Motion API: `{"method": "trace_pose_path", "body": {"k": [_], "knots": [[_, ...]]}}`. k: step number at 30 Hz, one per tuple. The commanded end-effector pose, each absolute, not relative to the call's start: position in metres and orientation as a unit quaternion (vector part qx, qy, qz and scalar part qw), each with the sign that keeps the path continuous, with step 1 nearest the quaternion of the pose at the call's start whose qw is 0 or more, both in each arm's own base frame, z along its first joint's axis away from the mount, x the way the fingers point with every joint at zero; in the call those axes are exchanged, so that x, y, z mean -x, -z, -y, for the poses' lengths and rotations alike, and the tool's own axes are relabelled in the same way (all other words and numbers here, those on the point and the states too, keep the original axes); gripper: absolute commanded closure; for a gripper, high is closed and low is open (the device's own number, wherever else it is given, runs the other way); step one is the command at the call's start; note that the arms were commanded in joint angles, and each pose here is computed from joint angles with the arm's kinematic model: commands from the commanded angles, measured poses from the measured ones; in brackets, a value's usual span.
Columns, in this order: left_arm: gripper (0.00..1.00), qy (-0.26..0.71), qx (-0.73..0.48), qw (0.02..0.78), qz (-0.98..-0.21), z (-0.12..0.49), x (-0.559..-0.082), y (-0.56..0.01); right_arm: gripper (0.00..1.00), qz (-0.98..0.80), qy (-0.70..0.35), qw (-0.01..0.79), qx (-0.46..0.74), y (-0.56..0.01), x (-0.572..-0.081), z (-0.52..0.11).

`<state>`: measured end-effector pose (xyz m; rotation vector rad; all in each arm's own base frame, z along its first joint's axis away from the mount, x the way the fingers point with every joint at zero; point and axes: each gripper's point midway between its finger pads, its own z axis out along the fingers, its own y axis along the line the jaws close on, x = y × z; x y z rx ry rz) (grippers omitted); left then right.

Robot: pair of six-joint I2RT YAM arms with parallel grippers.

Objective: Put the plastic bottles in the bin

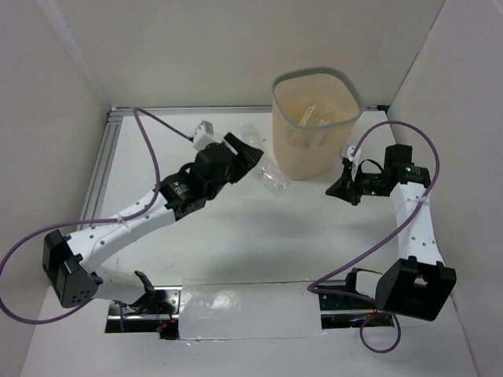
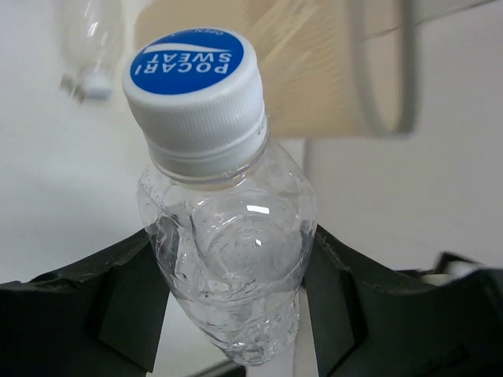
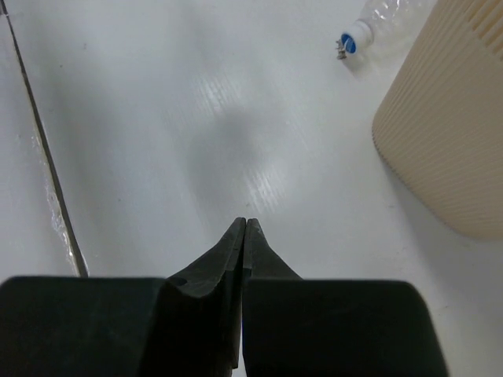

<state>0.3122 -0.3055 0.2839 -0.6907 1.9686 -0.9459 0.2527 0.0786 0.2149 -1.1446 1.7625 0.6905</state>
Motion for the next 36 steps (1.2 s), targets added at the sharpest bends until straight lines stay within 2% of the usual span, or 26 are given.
{"method": "trace_pose_path", "body": {"k": [1, 3, 5, 6, 9, 10, 12, 13, 15, 16, 17, 19, 20, 21, 22, 25, 26, 28, 29, 30, 32, 36], "knots": [[0.94, 0.362, 0.235, 0.542, -0.721, 0.279, -0.347, -0.356, 1.0, -0.723, -0.284, 0.435, 0.454, -0.201, -0.248, -0.075], [0.94, 0.394, 0.236, 0.568, -0.683, 0.276, -0.364, -0.393, 1.0, -0.727, -0.272, 0.433, 0.458, -0.196, -0.245, -0.073], [0.93, 0.42, 0.227, 0.568, -0.67, 0.284, -0.38, -0.405, 1.0, -0.731, -0.269, 0.429, 0.458, -0.19, -0.242, -0.072], [0.93, 0.448, 0.223, 0.578, -0.644, 0.288, -0.386, -0.432, 1.0, -0.732, -0.262, 0.43, 0.46, -0.187, -0.245, -0.07], [0.93, 0.482, 0.208, 0.573, -0.63, 0.313, -0.412, -0.441, 1.0, -0.74, -0.267, 0.42, 0.453, -0.176, -0.239, -0.07], [0.93, 0.507, 0.205, 0.579, -0.605, 0.319, -0.414, -0.47, 1.0, -0.741, -0.27, 0.417, 0.451, -0.173, -0.238, -0.071], [0.93, 0.521, 0.195, 0.572, -0.603, 0.338, -0.436, -0.469, 1.0, -0.747, -0.272, 0.408, 0.448, -0.164, -0.231, -0.071], [0.91, 0.541, 0.191, 0.585, -0.574, 0.336, -0.438, -0.504, 1.0, -0.75, -0.269, 0.405, 0.448, -0.161, -0.229, -0.07], [0.9, 0.546, 0.191, 0.583, -0.571, 0.343, -0.451, -0.51, 1.0, -0.753, -0.275, 0.399, 0.445, -0.156, -0.226, -0.071], [0.9, 0.538, 0.192, 0.578, -0.583, 0.354, -0.466, -0.493, 1.0, -0.752, -0.274, 0.401, 0.446, -0.154, -0.224, -0.071], [0.88, 0.552, 0.193, 0.583, -0.565, 0.355, -0.467, -0.513, 1.0, -0.752, -0.273, 0.401, 0.446, -0.154, -0.224, -0.071], [0.79, 0.543, 0.192, 0.581, -0.576, 0.362, -0.477, -0.505, 0.98, -0.751, -0.271, 0.403, 0.447, -0.154, -0.226, -0.071], [0.72, 0.537, 0.196, 0.58, -0.58, 0.368, -0.487, -0.498, 0.93, -0.751, -0.271, 0.403, 0.447, -0.154, -0.226, -0.071], [0.6, 0.531, 0.193, 0.581, -0.586, 0.371, -0.492, -0.491, 0.84, -0.753, -0.272, 0.402, 0.444, -0.154, -0.226, -0.071], [0.56, 0.526, 0.194, 0.577, -0.594, 0.375, -0.496, -0.482, 0.63, -0.751, -0.269, 0.405, 0.446, -0.155, -0.228, -0.071], [0.34, 0.513, 0.192, 0.565, -0.617, 0.387, -0.51, -0.452, 0.36, -0.748, -0.263, 0.411, 0.449, -0.158, -0.231, -0.07], [0.31, 0.51, 0.189, 0.559, -0.626, 0.391, -0.511, -0.445, 0.27, -0.747, -0.261, 0.414, 0.451, -0.159, -0.233, -0.069], [0.18, 0.508, 0.185, 0.552, -0.635, 0.398, -0.517, -0.431, 0.24, -0.745, -0.257, 0.417, 0.453, -0.159, -0.235, -0.069], [0.08, 0.51, 0.182, 0.55, -0.636, 0.399, -0.516, -0.431, 0.24, -0.74, -0.256, 0.424, 0.455, -0.161, -0.238, -0.069], [0.08, 0.511, 0.182, 0.551, -0.634, 0.4, -0.517, -0.432, 0.23, -0.74, -0.26, 0.421, 0.455, -0.161, -0.237, -0.072], [0.0, 0.511, 0.178, 0.556, -0.631, 0.399, -0.517, -0.437, 0.23, -0.74, -0.264, 0.419, 0.454, -0.16, -0.238, -0.074], [0.0, 0.513, 0.161, 0.572, -0.619, 0.397, -0.511, -0.459, 0.2, -0.735, -0.267, 0.422, 0.458, -0.161, -0.244, -0.08]]}}
